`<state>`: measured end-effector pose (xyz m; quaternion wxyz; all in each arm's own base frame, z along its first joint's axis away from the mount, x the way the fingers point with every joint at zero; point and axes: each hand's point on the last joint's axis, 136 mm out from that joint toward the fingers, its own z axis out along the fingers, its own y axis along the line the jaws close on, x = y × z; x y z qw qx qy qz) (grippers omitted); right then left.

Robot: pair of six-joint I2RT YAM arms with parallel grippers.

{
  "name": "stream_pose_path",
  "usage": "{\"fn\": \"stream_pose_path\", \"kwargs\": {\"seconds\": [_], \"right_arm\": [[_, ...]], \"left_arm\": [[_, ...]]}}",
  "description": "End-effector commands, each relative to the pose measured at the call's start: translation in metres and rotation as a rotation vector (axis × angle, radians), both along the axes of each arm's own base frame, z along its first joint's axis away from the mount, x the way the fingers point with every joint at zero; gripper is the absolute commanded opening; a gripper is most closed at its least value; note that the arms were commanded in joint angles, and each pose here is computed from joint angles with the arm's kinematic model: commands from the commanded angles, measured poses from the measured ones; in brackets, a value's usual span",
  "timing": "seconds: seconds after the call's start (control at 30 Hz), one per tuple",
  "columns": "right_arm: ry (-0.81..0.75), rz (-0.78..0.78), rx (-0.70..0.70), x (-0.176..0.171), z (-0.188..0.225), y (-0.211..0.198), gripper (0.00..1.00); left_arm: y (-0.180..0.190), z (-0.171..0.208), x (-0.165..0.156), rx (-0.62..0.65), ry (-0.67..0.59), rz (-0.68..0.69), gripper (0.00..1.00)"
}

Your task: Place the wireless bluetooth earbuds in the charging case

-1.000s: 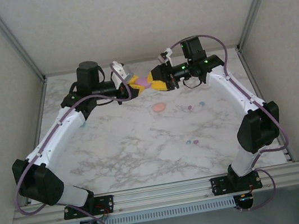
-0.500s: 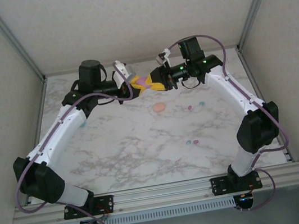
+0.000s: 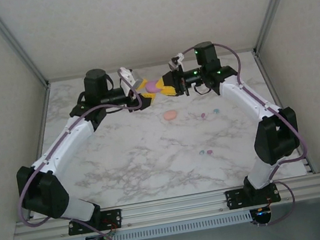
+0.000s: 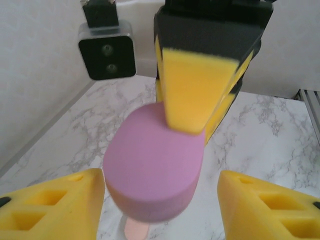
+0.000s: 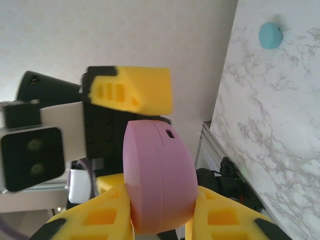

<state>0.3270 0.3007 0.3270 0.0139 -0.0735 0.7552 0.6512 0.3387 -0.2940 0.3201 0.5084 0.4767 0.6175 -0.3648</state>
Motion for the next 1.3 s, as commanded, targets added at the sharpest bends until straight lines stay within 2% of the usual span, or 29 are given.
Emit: {"fn": "stream_pose_path", "kwargs": {"seconds": [0.0,0.27,0.43,0.67,1.27], "right_arm": [[-0.07,0.029,0.098,-0.009,0.042,-0.006,0.16],[-0.066,0.028,0.116,-0.01,0.048,-0.006,0.17],[-0.058,0.024,0.124,-0.009,0.048,-0.006,0.18],[-0.059,0.027,0.136,-0.01,0.051,-0.006,0.18],[-0.043,0.023,0.149,-0.007,0.049,-0.002,0.18]], "left_arm": [[0.003,0.032,-0.005,-0.101,-0.078,-0.02,0.61],[0.002,0.055,-0.002,-0.221,-0.081,-0.008,0.61],[0.0,0.061,-0.006,-0.242,-0.083,-0.024,0.6],[-0.008,0.058,-0.009,-0.225,-0.072,-0.056,0.55],[-0.019,0.056,-0.013,-0.207,-0.076,-0.067,0.51]]}}
